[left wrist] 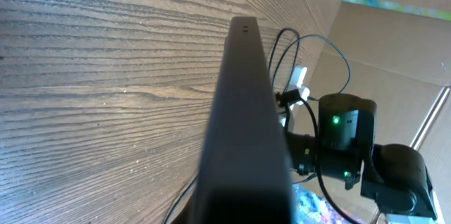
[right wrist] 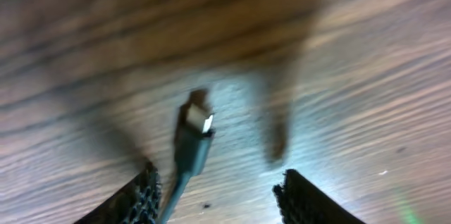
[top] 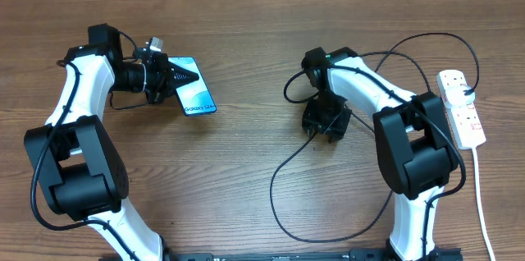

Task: Plug charger to phone and switch on socket

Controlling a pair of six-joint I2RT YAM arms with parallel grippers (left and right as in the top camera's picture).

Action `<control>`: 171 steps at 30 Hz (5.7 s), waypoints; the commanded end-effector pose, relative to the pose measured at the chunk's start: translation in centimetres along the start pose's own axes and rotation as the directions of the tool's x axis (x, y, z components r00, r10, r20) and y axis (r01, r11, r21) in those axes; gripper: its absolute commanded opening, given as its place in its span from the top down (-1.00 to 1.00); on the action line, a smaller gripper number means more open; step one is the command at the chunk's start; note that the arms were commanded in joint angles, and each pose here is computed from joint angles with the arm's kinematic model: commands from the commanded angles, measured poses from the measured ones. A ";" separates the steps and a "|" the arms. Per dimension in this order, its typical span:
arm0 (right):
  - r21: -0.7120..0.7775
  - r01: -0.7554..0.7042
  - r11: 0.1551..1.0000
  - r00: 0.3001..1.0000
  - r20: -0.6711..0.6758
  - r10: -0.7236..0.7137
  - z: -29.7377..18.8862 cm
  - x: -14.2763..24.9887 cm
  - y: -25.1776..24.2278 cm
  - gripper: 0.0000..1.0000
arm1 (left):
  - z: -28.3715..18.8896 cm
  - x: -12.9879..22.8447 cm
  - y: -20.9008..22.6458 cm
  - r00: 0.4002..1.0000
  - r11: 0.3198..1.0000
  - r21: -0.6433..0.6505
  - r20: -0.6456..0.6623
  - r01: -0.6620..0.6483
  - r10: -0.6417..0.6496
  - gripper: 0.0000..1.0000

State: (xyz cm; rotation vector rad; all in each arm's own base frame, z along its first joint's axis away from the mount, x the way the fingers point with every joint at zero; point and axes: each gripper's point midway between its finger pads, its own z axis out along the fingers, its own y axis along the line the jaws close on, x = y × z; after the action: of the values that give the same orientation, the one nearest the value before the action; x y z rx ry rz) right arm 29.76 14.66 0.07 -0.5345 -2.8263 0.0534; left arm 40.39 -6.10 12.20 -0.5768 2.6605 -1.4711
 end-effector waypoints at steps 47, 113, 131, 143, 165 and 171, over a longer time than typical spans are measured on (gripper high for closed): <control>0.079 0.025 0.997 0.989 0.146 -0.036 2.1 -2.5 -0.1 0.92 | -0.5 0.0 -1.1 0.998 0.998 0.022 0.008 -0.066 0.065 0.92; -0.840 0.519 -0.159 0.548 0.469 -0.692 -20.1 15.7 11.3 0.92 | 1.7 6.9 -12.7 0.945 0.832 0.546 -0.213 -0.095 0.248 0.91; -0.848 0.526 -0.073 0.572 0.415 -0.707 -19.5 15.8 13.9 0.92 | 1.7 7.0 -12.7 0.948 0.845 0.533 -0.245 -0.043 0.203 0.91; -0.840 0.536 -0.084 0.564 0.431 -0.704 -19.7 16.0 14.6 0.92 | 1.7 7.0 -12.8 0.948 0.843 0.535 -0.242 -0.050 0.209 0.92; -0.843 0.535 0.052 0.648 0.370 -0.665 -19.1 14.2 15.8 0.92 | 1.7 7.0 -12.8 0.947 0.841 0.538 -0.237 -0.058 0.217 0.92; -0.838 0.538 0.093 0.661 0.351 -0.663 -18.6 14.4 16.3 0.92 | 1.7 7.0 -12.8 0.947 0.841 0.538 -0.237 -0.059 0.217 0.91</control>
State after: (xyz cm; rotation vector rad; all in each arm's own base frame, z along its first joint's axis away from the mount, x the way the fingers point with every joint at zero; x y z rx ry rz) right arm 26.43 34.49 20.86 0.5789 -2.2967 -1.7804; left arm 38.72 -15.06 20.53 -0.1813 2.3003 -2.1654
